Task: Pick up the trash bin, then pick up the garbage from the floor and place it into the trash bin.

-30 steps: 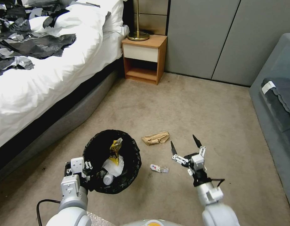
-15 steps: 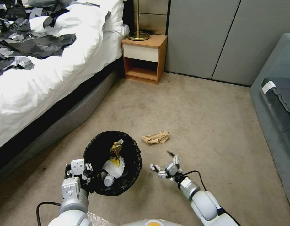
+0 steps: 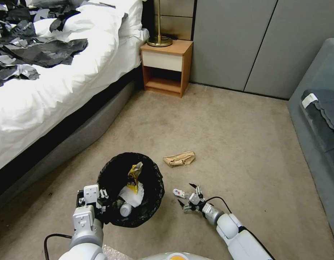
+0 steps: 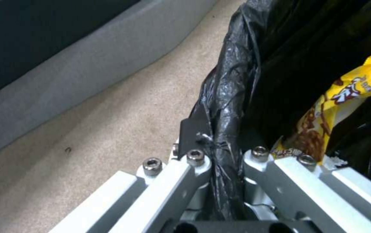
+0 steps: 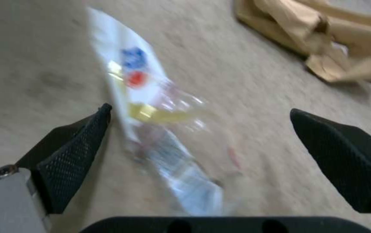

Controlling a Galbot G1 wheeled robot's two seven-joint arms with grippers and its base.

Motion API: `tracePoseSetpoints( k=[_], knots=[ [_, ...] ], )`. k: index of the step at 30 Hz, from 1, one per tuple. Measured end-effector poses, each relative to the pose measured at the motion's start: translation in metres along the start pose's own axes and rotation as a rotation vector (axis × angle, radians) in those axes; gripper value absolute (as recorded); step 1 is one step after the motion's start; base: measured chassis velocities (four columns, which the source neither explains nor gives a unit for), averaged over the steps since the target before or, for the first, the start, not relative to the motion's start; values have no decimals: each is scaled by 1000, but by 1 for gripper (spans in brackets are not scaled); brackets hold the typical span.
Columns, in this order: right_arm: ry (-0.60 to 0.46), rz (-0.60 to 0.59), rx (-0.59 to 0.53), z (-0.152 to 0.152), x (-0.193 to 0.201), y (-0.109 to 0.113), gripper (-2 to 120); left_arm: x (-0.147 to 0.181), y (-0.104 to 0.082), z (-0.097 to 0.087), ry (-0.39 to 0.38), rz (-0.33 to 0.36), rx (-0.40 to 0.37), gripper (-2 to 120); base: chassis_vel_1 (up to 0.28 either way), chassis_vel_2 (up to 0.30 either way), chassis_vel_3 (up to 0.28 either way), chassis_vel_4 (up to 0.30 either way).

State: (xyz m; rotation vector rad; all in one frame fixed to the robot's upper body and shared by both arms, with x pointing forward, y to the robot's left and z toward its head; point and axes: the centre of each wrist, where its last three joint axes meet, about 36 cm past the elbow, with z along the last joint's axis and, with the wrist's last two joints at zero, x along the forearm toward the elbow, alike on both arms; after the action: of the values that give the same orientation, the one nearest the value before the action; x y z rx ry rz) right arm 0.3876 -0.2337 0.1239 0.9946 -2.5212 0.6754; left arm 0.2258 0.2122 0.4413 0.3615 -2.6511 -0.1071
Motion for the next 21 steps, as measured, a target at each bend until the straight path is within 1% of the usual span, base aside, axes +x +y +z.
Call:
tracePoseSetpoints(
  k=[7, 9, 11, 13, 16, 17, 20, 21],
  knots=[
    [20, 17, -37, 9, -10, -8, 100, 0, 0, 0, -1, -1, 0, 1, 0, 0, 0, 0],
    [21, 22, -49, 10, -13, -8, 98, 0, 0, 0, -1, -1, 1, 1, 0, 0, 0, 0],
    [19, 28, -72, 10, -18, -6, 92, 0, -1, 1, 0, -2, 1, 1, 0, 0, 0, 0],
    [17, 29, -76, 9, -19, -5, 89, 0, -1, 1, 1, -1, 1, 1, 0, 0, 0, 0],
    [4, 25, -79, 3, -24, 0, 76, 0, -1, 1, 0, -2, 0, 1, 0, 0, 0, 0],
    [4, 25, -79, 3, -24, 0, 76, 0, -1, 1, 0, -2, 0, 1, 0, 0, 0, 0],
    [-5, 15, -80, -2, -28, 7, 67, 1, 0, 0, -3, -2, 0, 1, 0, 0, 0, 0],
    [-6, 10, -81, -4, -30, 10, 60, 2, 0, 0, -3, -2, 0, 1, 0, 0, 0, 0]
  ],
)
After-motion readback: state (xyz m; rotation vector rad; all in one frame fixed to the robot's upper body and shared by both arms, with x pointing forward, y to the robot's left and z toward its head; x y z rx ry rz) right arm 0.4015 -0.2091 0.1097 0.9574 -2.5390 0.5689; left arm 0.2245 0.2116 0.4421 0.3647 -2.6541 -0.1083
